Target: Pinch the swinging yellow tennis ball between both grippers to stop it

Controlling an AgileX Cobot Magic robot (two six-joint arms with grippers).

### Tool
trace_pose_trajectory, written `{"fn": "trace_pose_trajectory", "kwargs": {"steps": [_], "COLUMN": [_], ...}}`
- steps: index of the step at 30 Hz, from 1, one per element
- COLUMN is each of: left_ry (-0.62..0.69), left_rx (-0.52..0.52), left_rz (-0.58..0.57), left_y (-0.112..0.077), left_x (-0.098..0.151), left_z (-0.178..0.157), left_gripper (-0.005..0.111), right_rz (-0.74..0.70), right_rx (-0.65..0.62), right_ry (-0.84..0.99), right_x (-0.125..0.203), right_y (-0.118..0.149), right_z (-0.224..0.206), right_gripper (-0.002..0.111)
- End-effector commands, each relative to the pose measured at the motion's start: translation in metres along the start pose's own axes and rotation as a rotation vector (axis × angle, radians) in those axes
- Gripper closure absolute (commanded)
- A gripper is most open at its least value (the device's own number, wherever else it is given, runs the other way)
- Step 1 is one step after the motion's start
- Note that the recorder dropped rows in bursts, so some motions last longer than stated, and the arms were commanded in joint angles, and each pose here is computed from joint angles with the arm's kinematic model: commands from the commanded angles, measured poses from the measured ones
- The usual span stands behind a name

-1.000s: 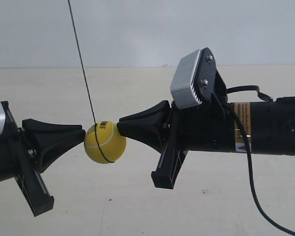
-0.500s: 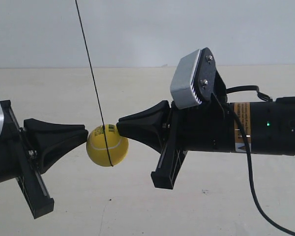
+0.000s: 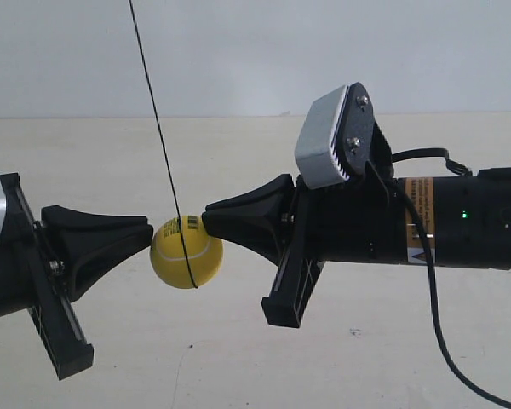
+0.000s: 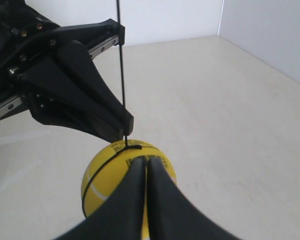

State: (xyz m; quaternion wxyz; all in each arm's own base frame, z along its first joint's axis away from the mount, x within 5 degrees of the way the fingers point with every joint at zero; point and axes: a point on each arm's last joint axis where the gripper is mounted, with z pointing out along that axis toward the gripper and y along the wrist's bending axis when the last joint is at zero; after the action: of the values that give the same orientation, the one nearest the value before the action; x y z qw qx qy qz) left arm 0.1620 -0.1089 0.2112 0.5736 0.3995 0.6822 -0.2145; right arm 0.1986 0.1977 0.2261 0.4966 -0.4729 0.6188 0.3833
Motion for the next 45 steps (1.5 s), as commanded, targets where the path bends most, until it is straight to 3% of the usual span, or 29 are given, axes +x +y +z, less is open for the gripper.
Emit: {"fn": "trace_pose_trajectory", "kwargs": {"steps": [1,12,26,37,45], "left_ry": [-0.007,-0.017,-0.034,-0.131,-0.239], "left_rx": [0.015,-0.002,-0.263,-0.364,-0.403], "left_rz": [-0.007,0.009,-0.08,-0.12,-0.173], "left_y": [-0.002,-0.002,0.009,-0.002,-0.013], "left_x": [0.0,-0.004,-0.022,-0.026,-0.021], "left_z": [0.001,-0.003,-0.04,-0.075,-0.097], "left_gripper": [0.102,0.102,0.102,0.102,0.102], "right_rz": [-0.006,-0.025,-0.127,-0.129,-0.138], "right_rx": [-0.008,0.009,0.168,0.329,0.374], "right_ry": [-0.008,0.014,-0.014,-0.155,-0.247], "right_x": [-0.002,-0.002,-0.032,-0.038,-0.038], "right_y": [0.0,0.0,0.014,0.034,0.056], "right_z": [0.0,-0.001,-0.039,-0.08,-0.109], "right_gripper": [0.108,0.108,0.108,0.108,0.108]}}
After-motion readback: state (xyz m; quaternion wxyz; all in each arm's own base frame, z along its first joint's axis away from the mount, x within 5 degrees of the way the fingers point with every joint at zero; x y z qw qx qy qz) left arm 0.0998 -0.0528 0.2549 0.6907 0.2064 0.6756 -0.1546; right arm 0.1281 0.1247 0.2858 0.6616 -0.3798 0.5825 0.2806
